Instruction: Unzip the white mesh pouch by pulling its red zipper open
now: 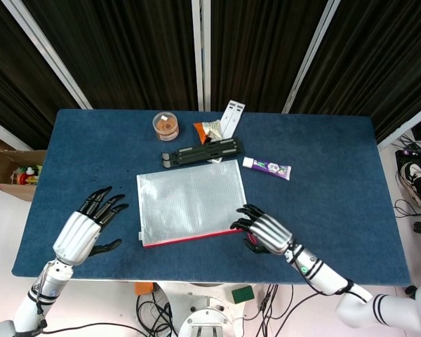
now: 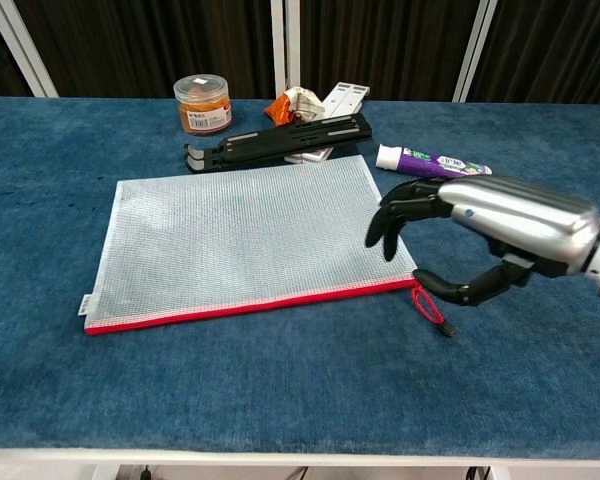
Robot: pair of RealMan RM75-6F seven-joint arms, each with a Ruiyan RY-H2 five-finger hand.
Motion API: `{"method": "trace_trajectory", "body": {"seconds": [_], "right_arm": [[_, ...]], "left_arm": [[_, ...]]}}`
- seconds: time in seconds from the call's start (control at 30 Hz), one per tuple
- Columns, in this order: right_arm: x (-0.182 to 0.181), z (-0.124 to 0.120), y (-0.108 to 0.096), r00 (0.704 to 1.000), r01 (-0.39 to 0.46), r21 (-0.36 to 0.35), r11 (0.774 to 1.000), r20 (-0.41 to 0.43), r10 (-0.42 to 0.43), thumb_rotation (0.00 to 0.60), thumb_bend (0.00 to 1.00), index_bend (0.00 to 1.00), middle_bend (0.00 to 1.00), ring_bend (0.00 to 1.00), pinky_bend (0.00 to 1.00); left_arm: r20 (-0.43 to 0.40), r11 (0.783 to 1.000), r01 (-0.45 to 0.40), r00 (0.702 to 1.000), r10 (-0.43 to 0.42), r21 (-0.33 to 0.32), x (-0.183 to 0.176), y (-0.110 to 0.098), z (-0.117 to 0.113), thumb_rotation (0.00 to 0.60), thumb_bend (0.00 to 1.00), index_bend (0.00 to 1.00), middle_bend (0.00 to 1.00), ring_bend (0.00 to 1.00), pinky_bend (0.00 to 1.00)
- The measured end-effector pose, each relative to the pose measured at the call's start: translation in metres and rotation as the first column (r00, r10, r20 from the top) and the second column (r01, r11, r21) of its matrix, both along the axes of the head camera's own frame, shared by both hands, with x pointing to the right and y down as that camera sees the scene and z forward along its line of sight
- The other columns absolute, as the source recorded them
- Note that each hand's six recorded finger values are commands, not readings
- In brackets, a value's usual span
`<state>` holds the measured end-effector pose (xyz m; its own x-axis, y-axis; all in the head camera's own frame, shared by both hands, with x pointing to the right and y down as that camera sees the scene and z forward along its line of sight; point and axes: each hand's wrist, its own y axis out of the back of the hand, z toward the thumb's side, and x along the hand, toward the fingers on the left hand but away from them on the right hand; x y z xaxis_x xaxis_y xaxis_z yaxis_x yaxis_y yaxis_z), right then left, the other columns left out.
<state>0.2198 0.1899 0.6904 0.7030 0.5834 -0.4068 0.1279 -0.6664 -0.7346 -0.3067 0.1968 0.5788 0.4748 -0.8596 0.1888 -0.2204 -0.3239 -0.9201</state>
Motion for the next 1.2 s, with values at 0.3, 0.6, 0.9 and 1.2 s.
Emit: {"method": "trace_trajectory", "body": {"seconds": [0.3,0.6,0.9,1.2], "right_arm": [[0.037,0.011,0.022,0.99,-0.006,-0.068,0.998,-0.139,-0.003,0.6,0.49,0.32,0.42,0.11,0.14],[0.009,0.021,0.039,0.991,0.074,-0.1,0.992,-0.101,-0.084,0.6,0.49,0.33,0.42,0.11,0.14],[-0.011,0.02,0.041,0.992,0.111,-0.091,0.99,-0.053,-0.117,0.6,0.49,0.31,0.41,0.11,0.14],[0.038,-0.03,0.003,0.994,-0.106,0.084,0.991,0.039,0.103,0.6,0.5,0.31,0.44,0.13,0.14]], "left_arm": [[-0.012,1.0,-0.012,1.0,0.012,-0.006,0.007,-0.001,0.002,0.6,0.01,0.23,0.16,0.03,0.13],[-0.009,1.0,0.004,1.0,-0.004,-0.004,0.003,0.004,-0.001,0.6,0.01,0.23,0.16,0.03,0.13],[-0.01,1.0,-0.001,1.0,0.001,0.001,0.004,0.006,-0.004,0.6,0.01,0.23,0.16,0.03,0.13],[-0.05,0.994,-0.082,0.996,0.079,-0.066,0.027,-0.012,0.015,0.6,0.11,0.24,0.16,0.03,0.13]]}}
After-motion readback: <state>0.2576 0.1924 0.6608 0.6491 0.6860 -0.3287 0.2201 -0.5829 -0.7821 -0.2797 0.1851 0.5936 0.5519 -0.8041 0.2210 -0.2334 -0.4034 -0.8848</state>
